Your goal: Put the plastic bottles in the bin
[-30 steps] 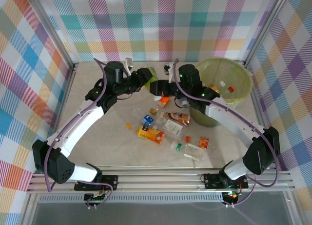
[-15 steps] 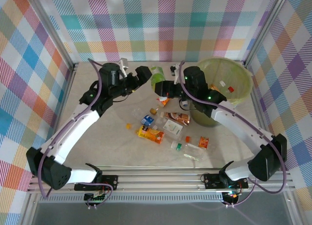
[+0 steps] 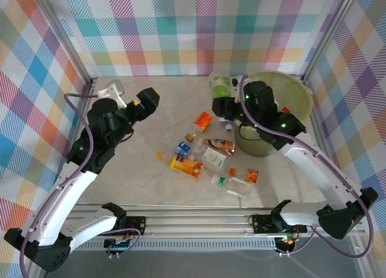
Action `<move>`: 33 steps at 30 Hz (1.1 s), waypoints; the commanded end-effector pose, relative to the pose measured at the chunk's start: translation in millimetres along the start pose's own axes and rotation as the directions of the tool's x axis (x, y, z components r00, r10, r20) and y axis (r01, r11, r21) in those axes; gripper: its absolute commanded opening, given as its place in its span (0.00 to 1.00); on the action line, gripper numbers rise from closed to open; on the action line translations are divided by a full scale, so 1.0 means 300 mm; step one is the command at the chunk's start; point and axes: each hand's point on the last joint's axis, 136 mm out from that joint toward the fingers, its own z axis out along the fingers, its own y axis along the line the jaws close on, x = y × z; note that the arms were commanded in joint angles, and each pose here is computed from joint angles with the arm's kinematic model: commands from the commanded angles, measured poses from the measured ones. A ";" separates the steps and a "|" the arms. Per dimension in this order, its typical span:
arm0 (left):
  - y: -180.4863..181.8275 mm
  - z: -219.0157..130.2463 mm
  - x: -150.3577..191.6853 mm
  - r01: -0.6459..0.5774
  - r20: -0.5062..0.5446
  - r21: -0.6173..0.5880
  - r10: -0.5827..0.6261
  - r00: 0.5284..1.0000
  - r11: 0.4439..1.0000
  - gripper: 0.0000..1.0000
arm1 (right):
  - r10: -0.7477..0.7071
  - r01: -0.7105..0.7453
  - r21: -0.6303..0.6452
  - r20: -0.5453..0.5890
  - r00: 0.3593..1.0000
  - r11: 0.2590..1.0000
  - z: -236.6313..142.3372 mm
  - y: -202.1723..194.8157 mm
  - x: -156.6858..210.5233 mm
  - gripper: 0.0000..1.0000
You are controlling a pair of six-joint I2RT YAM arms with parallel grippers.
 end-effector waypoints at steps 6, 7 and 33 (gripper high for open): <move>0.084 0.008 0.017 -0.042 0.031 -0.100 0.045 0.998 0.994 1.00 | -0.007 -0.013 0.304 0.064 0.998 0.953 -0.167 -0.273 -0.103 0.46; 0.087 0.013 0.024 -0.043 0.023 -0.105 0.046 0.999 0.994 1.00 | 0.006 -0.025 0.319 0.061 0.998 0.947 -0.171 -0.298 -0.103 0.46; 0.148 0.096 0.093 -0.047 -0.055 -0.200 0.037 0.998 0.979 1.00 | 0.293 -0.092 0.480 -0.363 0.884 0.872 0.068 -0.654 0.185 0.50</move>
